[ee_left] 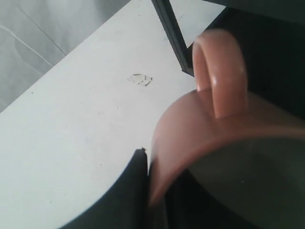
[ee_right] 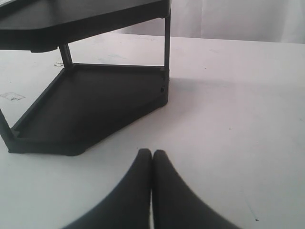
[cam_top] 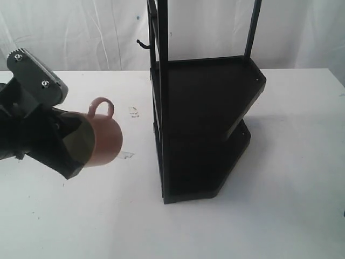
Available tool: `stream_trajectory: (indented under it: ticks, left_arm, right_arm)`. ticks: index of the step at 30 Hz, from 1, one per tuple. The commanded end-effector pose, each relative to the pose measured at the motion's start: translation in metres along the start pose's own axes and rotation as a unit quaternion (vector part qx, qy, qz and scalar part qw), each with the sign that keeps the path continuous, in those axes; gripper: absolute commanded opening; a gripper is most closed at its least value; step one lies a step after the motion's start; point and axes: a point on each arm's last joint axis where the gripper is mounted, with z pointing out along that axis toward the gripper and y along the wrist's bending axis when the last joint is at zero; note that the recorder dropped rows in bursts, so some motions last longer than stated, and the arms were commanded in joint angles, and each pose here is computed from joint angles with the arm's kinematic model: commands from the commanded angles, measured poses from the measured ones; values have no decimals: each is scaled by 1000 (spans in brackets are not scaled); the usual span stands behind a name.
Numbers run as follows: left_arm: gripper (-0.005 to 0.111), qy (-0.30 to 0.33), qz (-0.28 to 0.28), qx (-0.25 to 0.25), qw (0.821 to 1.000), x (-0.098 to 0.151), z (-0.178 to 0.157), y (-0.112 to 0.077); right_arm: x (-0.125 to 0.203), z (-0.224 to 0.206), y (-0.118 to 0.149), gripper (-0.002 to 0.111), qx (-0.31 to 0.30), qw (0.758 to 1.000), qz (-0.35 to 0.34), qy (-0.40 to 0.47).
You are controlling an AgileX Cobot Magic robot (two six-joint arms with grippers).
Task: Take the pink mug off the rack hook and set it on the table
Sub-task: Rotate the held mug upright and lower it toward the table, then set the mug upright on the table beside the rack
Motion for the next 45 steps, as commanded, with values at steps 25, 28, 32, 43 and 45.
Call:
stream_trajectory:
  ticks: [25, 28, 32, 43, 45]
  left_arm:
    - [0, 306, -78, 90, 945, -20, 27, 23]
    - [0, 326, -110, 83, 935, -31, 56, 25]
    - [0, 369, -124, 85, 917, -33, 102, 22]
    - [0, 361, -142, 78, 918, -39, 143, 21]
    - [0, 355, -142, 78, 921, -39, 146, 20]
  right_arm:
    - [1, 0, 0, 0, 2, 1000, 1, -2]
    - [1, 0, 0, 0, 2, 1000, 1, -2]
    - [1, 0, 0, 0, 2, 1000, 1, -2]
    - [1, 0, 0, 0, 2, 1000, 1, -2]
    - [1, 0, 0, 0, 2, 1000, 1, -2]
